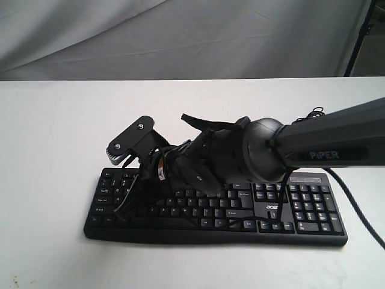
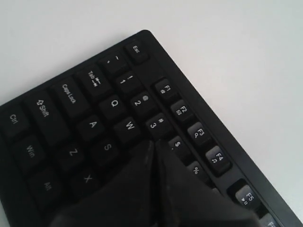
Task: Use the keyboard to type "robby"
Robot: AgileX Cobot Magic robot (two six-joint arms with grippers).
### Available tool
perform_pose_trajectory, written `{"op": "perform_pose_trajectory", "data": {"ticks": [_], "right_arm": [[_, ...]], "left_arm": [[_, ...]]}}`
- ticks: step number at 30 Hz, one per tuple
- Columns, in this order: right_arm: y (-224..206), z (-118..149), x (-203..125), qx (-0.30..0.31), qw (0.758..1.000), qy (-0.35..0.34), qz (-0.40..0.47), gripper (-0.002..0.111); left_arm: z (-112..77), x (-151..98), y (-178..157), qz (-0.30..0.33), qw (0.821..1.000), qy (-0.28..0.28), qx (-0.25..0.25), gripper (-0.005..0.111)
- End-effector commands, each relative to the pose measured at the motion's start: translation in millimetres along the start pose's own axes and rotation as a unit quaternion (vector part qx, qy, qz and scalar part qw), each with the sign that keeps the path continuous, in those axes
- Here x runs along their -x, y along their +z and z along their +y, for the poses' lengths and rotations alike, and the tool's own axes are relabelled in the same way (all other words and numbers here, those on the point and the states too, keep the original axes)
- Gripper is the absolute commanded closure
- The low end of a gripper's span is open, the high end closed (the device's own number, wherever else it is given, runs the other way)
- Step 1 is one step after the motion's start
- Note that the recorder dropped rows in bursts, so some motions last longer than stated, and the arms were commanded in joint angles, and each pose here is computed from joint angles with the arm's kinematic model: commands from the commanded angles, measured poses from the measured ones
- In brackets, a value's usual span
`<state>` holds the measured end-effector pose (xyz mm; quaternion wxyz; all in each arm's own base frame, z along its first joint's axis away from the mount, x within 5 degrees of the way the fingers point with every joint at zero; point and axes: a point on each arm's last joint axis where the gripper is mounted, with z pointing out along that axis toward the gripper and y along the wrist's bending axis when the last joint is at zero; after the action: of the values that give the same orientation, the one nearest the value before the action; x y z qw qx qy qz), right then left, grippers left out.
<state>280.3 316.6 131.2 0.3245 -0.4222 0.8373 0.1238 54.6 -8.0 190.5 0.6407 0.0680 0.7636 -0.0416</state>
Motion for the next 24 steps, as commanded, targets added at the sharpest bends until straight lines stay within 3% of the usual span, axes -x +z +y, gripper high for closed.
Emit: {"op": "perform_pose_trajectory", "data": {"ticks": [1,24], "right_arm": [[0.1,-9.3,1.2,-0.006,1.0,0.013,-0.009,0.108],[15.3,-8.3,-9.5,-0.005,1.0,0.013,0.002,0.108]], "left_arm": [[-0.3,-0.6,0.1,-0.003,1.0,0.001,-0.003,0.107],[-0.3,-0.6,0.1,-0.003,1.0,0.001,-0.003,0.107]]}}
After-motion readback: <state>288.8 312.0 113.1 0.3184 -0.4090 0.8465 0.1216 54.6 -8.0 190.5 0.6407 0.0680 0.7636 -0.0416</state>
